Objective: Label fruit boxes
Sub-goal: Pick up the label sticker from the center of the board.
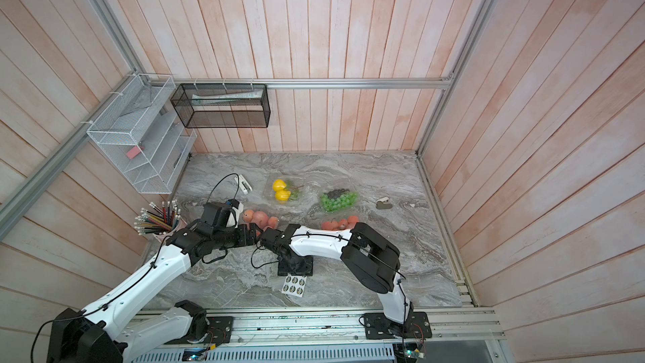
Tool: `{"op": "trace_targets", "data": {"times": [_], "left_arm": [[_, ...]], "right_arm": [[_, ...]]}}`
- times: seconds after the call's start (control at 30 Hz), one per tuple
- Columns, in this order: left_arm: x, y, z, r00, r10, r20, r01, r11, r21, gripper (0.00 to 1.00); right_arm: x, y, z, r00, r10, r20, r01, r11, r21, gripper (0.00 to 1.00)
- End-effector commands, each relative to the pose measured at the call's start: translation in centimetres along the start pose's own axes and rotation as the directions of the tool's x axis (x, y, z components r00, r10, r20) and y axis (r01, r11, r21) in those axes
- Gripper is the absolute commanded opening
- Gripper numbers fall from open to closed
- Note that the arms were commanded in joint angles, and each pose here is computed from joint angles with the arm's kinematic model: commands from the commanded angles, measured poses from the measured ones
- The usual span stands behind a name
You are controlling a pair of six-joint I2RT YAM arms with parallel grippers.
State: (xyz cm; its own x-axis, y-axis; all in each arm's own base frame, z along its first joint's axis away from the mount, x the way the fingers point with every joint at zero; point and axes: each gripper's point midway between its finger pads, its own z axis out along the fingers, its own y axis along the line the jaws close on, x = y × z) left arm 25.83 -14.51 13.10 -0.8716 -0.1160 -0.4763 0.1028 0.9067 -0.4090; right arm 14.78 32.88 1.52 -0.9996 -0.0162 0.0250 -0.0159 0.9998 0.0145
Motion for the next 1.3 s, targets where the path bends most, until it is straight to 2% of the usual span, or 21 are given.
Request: {"op": "trace_targets", "data": {"times": [0.0,0.1,0.27,0.4,0.6,0.63,0.87,0.97,1.1,1.17,1.27], "left_arm": [[-0.1,0.3,-0.2,1.000,0.007,0.021,-0.007,1.000,-0.005,0.92],[0.1,0.5,-0.2,1.000,0.005,0.018,-0.005,1.000,-0.009,0.92],[0.1,0.2,-0.4,1.000,0.019,0.023,-0.019,1.000,0.006,0.91],[-0.2,-0.5,-0.7,0.998,0.045,0.033,-0.046,0.998,0.036,0.91],[-0.8,-2.0,-0.9,0.992,0.109,0.061,-0.115,0.987,0.108,0.82],[-0.8,-2.2,-1.0,0.990,0.121,0.066,-0.129,0.984,0.120,0.82],[-1.8,-3.7,-1.4,0.976,0.176,0.128,-0.198,0.963,0.185,0.80],[-2.1,-5.0,-1.9,0.960,0.216,0.180,-0.256,0.936,0.242,0.78],[-2.3,-7.2,-3.0,0.919,0.278,0.278,-0.365,0.866,0.340,0.77],[-2.4,-8.2,-3.6,0.898,0.297,0.324,-0.411,0.829,0.379,0.77],[-2.4,-10.0,-4.5,0.865,0.323,0.384,-0.481,0.753,0.450,0.76]], "right_arm": [[1.7,-3.0,3.7,0.997,-0.008,-0.075,0.019,0.988,0.153,0.63],[1.5,-3.0,3.5,0.998,-0.011,-0.057,0.020,0.989,0.143,0.54],[0.0,-2.1,1.8,0.999,-0.032,0.042,0.029,0.997,0.068,0.47],[-0.7,-1.5,0.7,0.993,-0.045,0.113,0.047,0.999,-0.018,0.45],[-1.1,-1.2,0.2,0.980,-0.075,0.182,0.094,0.991,-0.097,0.42],[-1.2,-1.2,0.1,0.978,-0.076,0.193,0.098,0.989,-0.108,0.39],[-1.8,-0.9,-0.8,0.958,-0.080,0.275,0.136,0.972,-0.192,0.35],[-2.3,-0.9,-1.8,0.942,-0.074,0.327,0.155,0.961,-0.229,0.35],[-3.2,-0.8,-3.8,0.908,-0.070,0.412,0.201,0.938,-0.284,0.35],[-3.9,-0.9,-5.1,0.883,-0.065,0.465,0.227,0.926,-0.303,0.34],[-5.1,-1.0,-7.8,0.816,-0.049,0.576,0.278,0.907,-0.317,0.34]]}}
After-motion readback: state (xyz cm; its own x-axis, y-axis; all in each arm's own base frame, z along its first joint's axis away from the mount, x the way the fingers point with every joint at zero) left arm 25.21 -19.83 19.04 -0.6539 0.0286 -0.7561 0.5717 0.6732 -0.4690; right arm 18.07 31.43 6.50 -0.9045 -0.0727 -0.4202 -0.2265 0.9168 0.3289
